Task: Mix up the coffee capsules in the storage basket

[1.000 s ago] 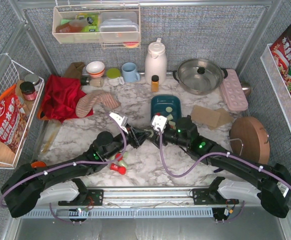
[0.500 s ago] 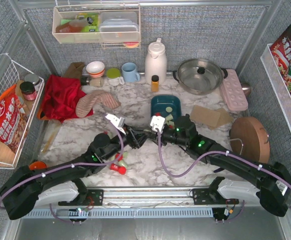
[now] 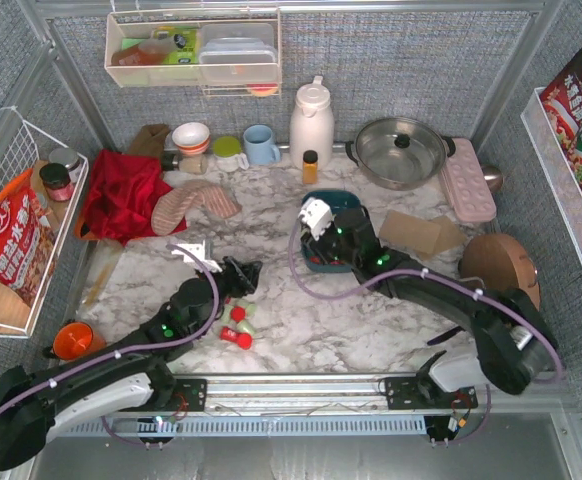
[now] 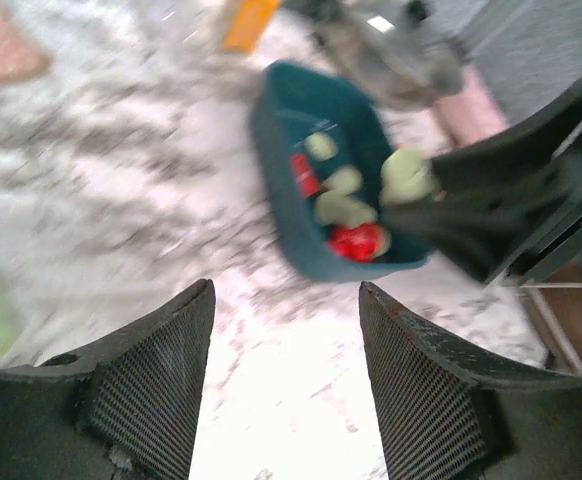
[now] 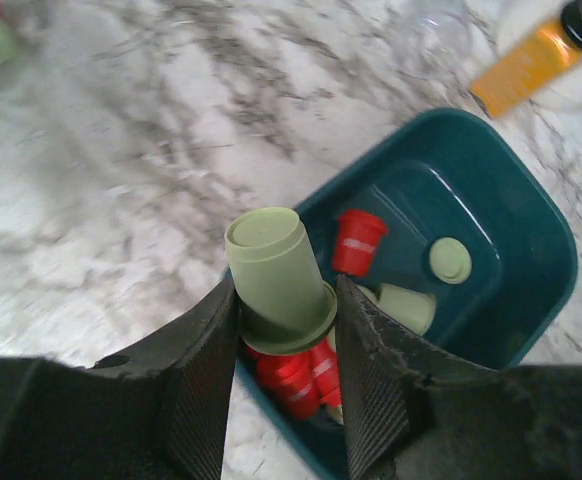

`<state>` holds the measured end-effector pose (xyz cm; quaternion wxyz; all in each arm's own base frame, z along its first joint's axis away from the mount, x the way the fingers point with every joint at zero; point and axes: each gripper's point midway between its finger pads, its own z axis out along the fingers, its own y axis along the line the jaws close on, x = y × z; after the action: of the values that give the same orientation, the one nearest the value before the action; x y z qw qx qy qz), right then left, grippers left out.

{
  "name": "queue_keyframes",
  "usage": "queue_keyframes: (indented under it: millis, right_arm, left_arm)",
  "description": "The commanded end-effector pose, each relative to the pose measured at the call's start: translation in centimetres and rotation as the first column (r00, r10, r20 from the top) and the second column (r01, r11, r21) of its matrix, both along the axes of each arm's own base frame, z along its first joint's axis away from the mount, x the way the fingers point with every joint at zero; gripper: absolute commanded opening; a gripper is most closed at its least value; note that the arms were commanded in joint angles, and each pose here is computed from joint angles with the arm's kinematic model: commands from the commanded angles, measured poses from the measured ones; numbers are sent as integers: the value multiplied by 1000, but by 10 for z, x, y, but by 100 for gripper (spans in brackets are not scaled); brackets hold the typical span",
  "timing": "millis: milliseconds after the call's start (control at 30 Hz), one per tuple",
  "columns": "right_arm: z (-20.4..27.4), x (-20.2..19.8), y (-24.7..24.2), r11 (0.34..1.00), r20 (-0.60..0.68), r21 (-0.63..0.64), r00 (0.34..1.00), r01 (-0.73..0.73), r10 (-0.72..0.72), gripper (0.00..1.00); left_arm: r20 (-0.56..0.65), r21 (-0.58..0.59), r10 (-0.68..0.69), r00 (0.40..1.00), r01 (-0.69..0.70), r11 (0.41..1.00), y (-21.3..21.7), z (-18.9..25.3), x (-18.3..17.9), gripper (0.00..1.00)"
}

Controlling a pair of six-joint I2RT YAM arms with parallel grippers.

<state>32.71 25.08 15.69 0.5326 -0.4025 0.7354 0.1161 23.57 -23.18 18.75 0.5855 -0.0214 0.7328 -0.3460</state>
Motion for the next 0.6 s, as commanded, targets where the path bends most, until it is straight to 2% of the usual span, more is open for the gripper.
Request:
queue_keyframes:
  millis: [0, 100, 233, 333, 567]
  right_arm:
    - [-12, 42, -22, 976, -59, 18, 975, 216, -214, 50]
    - [-31, 53, -28, 966, -103, 11, 961, 260, -257, 67]
    - [-48, 57, -34, 960, -131, -14, 951, 281, -280, 81]
    - [-51, 54, -38, 958, -147, -27, 947, 286, -287, 85]
    - [-47, 42, -40, 963, -167, -20, 949, 269, -268, 86]
  left_arm:
    - [-219, 181, 223, 950, -185, 966, 51, -71, -7, 68]
    - [-284, 222, 271, 920, -212, 952, 67, -91, -18, 68]
    - [-334, 250, 312, 890, -235, 939, 82, -106, -29, 67]
    - [-364, 254, 301, 881, -217, 942, 85, -115, -36, 66]
    - [-451, 289, 234, 861, -107, 951, 79, -143, -56, 61]
